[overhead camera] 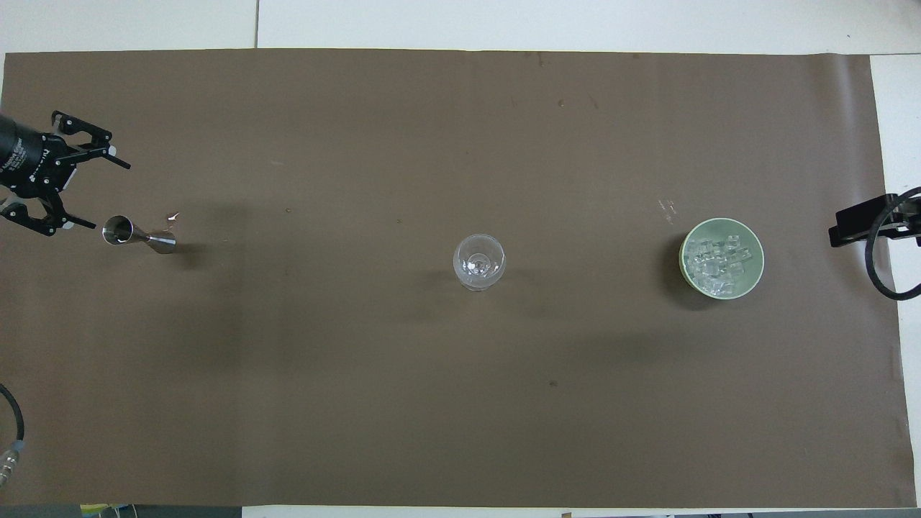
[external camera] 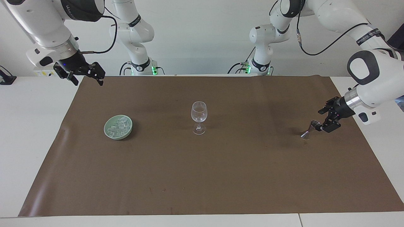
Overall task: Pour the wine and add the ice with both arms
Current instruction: 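Lower the open left gripper beside the silver jigger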
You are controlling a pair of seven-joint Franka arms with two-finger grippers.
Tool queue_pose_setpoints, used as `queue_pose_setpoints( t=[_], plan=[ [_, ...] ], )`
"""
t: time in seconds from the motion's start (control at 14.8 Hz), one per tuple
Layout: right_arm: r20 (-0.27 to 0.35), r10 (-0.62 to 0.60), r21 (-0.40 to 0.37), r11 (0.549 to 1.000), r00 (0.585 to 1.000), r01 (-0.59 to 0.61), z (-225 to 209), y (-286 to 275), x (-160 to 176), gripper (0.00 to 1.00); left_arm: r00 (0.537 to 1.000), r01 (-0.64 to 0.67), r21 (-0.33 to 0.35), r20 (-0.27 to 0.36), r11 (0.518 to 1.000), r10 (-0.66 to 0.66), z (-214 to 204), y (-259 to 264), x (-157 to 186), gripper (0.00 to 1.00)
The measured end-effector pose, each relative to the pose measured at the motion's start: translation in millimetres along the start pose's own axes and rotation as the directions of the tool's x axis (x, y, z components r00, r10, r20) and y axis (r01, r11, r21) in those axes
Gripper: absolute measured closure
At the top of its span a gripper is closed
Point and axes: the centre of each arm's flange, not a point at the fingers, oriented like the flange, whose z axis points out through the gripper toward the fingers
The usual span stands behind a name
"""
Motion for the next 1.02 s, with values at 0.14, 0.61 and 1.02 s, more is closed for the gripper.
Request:
queue_pose_setpoints(
  t=[0.14,0.61,1.02],
  plan=[
    [0.000,0.000,0.000,1.000,1.000,0.000,0.0,0.0,0.0,0.00,0.997,0.055,-0.041,0.047,0.998,-0.053,-0.8,-15.8,22.0,0.00],
    [0.000,0.000,0.000,1.000,1.000,0.000,0.0,0.0,0.0,0.00,0.910,0.303,-0.147,0.336,0.941,-0.241,39.2,-67.8,110.7,0.00],
    [0.000,0.000,0.000,1.000,1.000,0.000,0.0,0.0,0.0,0.00,0.777,0.479,-0.111,0.515,0.871,-0.362,109.4,-112.2,169.4,0.00]
  ],
)
